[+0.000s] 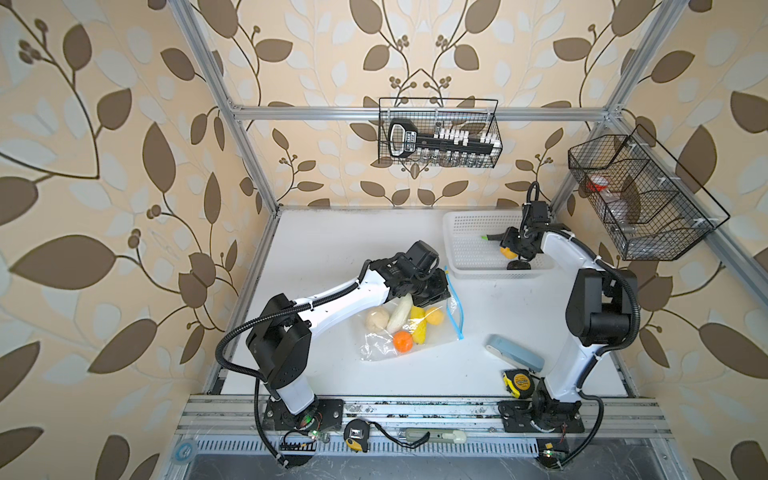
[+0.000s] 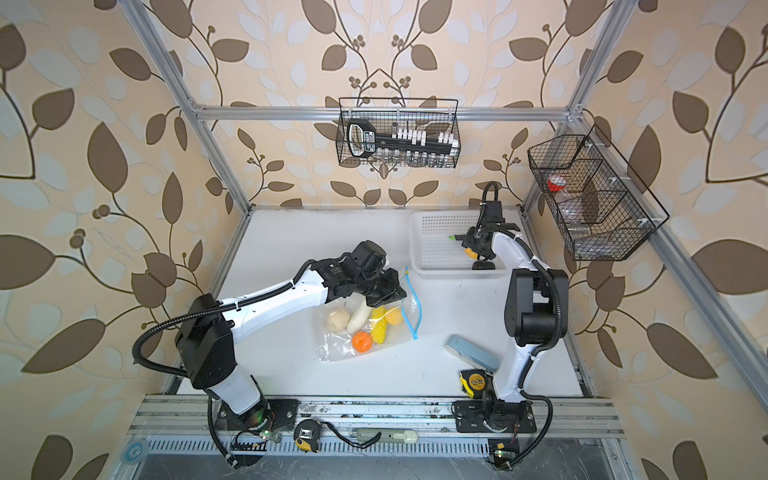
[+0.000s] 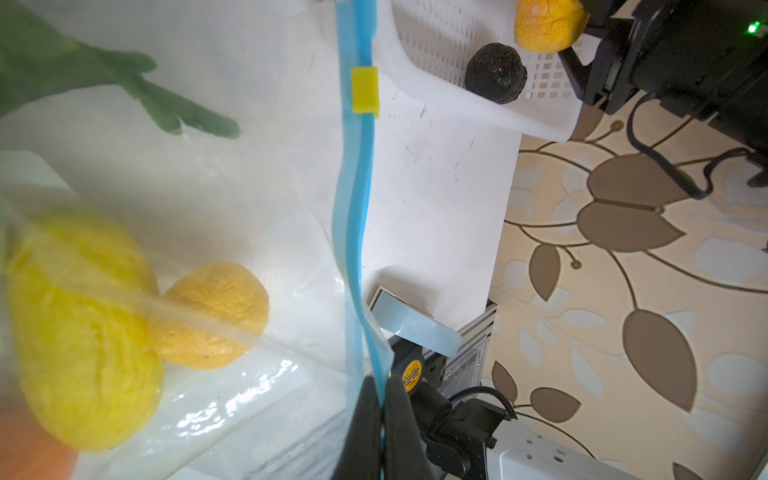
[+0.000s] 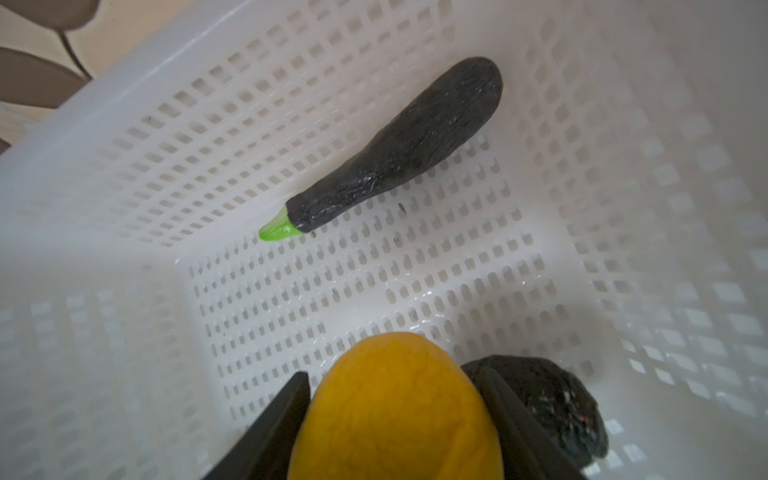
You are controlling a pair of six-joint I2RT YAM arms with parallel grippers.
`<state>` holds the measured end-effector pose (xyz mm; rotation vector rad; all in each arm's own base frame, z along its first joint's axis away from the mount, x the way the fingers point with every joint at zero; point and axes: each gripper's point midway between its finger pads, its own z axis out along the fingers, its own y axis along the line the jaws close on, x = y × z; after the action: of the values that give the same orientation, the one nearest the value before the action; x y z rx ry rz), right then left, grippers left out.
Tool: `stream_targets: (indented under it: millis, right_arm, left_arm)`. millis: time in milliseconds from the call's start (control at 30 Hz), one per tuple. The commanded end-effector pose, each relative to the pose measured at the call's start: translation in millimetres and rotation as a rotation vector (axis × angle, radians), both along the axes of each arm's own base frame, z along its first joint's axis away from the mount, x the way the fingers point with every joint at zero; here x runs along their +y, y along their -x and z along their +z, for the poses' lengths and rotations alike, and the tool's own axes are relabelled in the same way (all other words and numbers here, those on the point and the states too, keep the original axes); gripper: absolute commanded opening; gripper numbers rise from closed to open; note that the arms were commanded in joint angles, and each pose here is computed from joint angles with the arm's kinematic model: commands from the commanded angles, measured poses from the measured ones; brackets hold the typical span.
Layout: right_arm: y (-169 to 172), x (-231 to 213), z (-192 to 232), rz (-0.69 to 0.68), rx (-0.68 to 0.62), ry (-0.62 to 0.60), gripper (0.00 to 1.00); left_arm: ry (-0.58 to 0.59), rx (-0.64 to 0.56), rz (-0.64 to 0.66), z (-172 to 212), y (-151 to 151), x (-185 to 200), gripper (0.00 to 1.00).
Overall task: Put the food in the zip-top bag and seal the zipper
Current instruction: 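Lift the yellow pepper and carry it with the right gripper to the bag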
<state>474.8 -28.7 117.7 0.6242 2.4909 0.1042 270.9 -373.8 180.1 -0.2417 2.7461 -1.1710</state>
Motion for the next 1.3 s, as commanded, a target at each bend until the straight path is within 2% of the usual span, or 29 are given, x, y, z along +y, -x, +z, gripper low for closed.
stream_targets:
  millis: [0, 267, 567, 833, 1033, 1267]
  right_arm:
    - [9, 12, 16, 0.010, -0.047, -0.013, 0.61]
    - [34, 44, 38, 0.075, -0.124, -0.029, 0.61]
    - [69, 80, 38, 0.176, -0.129, -0.060, 0.61]
    - [101, 108, 37, 0.280, -0.161, -0.169, 0.62]
    - [128, 120, 43, 0.346, -0.188, -0.174, 0.62]
    - [162, 156, 46, 0.477, -0.213, -0.248, 0.61]
  left_arm:
    - [0.049, -0.029, -0.022, 20, -1, -8, 0.00]
    - [0.042, -0.032, -0.016, 20, -2, -7, 0.00]
    - [0.045, -0.032, -0.012, 21, -5, -10, 0.00]
    - [0.043, -0.032, -0.007, 21, -5, -9, 0.00]
    - [0.044, -0.039, -0.009, 27, -5, -8, 0.00]
    - [0.040, -0.051, -0.009, 34, -5, -7, 0.00]
